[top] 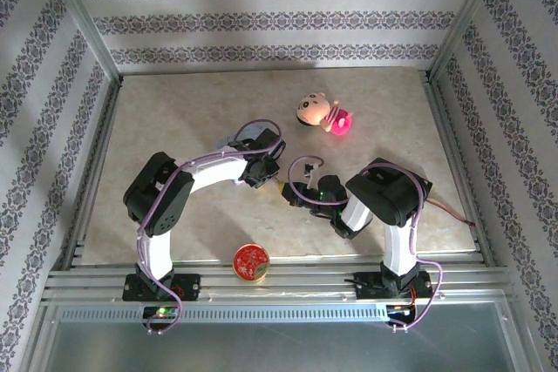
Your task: Unlock a padlock with a key
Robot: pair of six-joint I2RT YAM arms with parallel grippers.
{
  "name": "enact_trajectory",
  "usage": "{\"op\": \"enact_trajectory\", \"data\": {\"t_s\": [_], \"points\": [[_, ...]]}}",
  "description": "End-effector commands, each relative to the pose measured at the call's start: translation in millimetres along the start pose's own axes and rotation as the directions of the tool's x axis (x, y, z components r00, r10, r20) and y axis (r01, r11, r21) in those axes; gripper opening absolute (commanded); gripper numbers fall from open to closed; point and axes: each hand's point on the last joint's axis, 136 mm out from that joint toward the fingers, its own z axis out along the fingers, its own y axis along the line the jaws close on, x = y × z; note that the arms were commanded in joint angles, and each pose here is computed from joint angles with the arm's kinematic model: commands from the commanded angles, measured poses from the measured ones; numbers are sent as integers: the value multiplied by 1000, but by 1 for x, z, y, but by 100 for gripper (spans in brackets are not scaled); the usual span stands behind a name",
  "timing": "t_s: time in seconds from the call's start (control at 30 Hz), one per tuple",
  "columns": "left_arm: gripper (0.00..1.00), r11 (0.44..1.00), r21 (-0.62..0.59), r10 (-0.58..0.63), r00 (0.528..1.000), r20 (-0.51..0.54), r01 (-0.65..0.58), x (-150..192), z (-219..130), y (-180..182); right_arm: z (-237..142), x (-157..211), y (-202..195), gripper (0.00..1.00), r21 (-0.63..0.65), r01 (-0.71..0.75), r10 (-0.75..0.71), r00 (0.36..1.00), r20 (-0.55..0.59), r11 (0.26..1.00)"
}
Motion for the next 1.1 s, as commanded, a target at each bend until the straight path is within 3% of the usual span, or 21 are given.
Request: {"op": "enact_trajectory", "data": {"t_s": [0.0, 0.5, 1.07], "points": [[14, 996, 71, -55, 998, 22, 53, -11, -15, -11, 0, 1, 1, 0, -11, -3, 3, 1000, 9, 1000], [14, 975, 179, -139, 990, 27, 132, -26, -11, -27, 8, 2, 5, 0, -33, 0, 0, 1000, -7, 999], [13, 967, 213, -139, 990, -10, 137, -21, -17, -31, 7, -3, -2, 0, 2, -11, 11, 1000, 28, 1000]]}}
